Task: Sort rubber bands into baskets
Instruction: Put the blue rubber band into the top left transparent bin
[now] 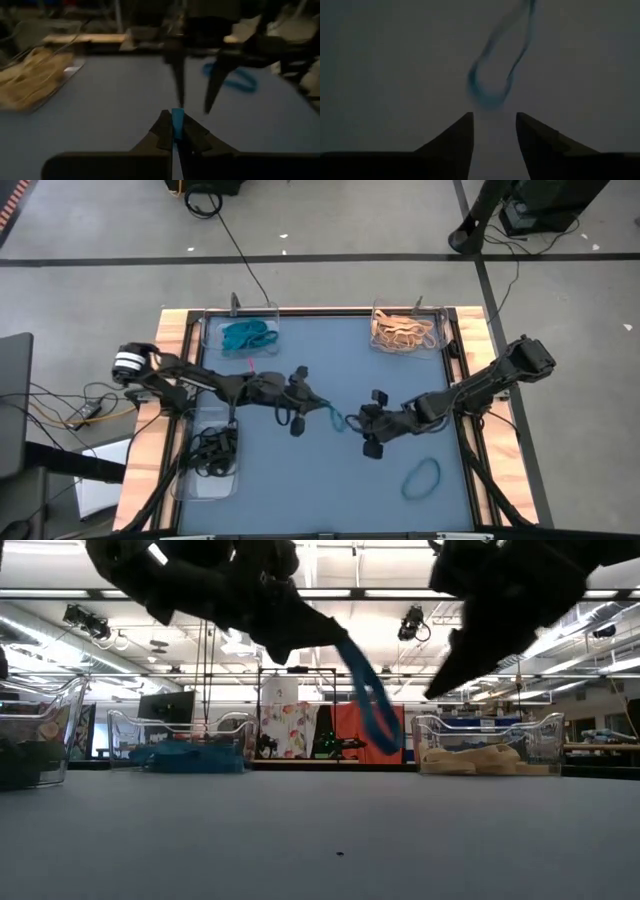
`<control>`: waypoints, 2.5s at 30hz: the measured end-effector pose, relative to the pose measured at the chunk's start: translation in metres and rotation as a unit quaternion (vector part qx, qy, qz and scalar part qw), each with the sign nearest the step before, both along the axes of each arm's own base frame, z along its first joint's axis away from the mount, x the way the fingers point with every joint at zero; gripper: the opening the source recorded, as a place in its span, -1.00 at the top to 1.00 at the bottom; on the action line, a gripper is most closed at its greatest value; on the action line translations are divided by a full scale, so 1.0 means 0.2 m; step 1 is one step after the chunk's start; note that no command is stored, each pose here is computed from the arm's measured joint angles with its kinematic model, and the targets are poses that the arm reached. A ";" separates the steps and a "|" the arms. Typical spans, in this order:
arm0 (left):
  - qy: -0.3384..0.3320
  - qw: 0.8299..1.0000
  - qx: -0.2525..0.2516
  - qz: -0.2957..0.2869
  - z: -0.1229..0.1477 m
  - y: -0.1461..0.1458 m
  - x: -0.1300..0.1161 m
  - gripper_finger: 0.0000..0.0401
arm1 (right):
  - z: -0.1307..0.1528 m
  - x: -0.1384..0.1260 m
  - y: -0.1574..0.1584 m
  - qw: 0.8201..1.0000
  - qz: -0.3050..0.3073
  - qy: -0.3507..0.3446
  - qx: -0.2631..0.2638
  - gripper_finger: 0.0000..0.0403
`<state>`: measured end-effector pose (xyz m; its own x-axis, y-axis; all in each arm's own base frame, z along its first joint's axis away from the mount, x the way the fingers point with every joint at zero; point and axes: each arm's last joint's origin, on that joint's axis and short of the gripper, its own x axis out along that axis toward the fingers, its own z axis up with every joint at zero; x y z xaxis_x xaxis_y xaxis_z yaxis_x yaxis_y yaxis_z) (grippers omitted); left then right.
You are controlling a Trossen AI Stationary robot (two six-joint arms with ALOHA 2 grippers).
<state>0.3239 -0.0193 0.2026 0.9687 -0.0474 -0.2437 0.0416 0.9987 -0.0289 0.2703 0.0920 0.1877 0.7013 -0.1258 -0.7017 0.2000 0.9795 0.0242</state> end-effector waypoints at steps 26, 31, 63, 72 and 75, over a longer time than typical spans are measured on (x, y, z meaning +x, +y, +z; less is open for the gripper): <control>0.141 0.899 0.070 0.409 0.31 0.51 -0.55 0.93 | -0.11 -0.43 0.36 0.976 -0.043 0.200 0.078 0.18; 0.169 0.869 0.065 0.461 0.29 0.63 -0.62 0.93 | -0.12 -0.53 0.41 0.955 -0.049 0.271 0.108 0.18; 0.324 0.757 -0.003 0.567 0.18 0.85 -0.92 -0.13 | -0.12 -0.65 0.49 0.953 -0.033 0.283 0.098 0.18; 0.312 0.793 -0.045 0.522 0.17 0.81 -0.87 -0.15 | -0.16 -0.66 0.51 0.954 -0.012 0.290 0.078 0.18; 0.307 0.797 -0.051 0.517 0.17 0.79 -0.85 -0.11 | -0.20 -0.67 0.51 0.956 -0.020 0.288 0.048 0.19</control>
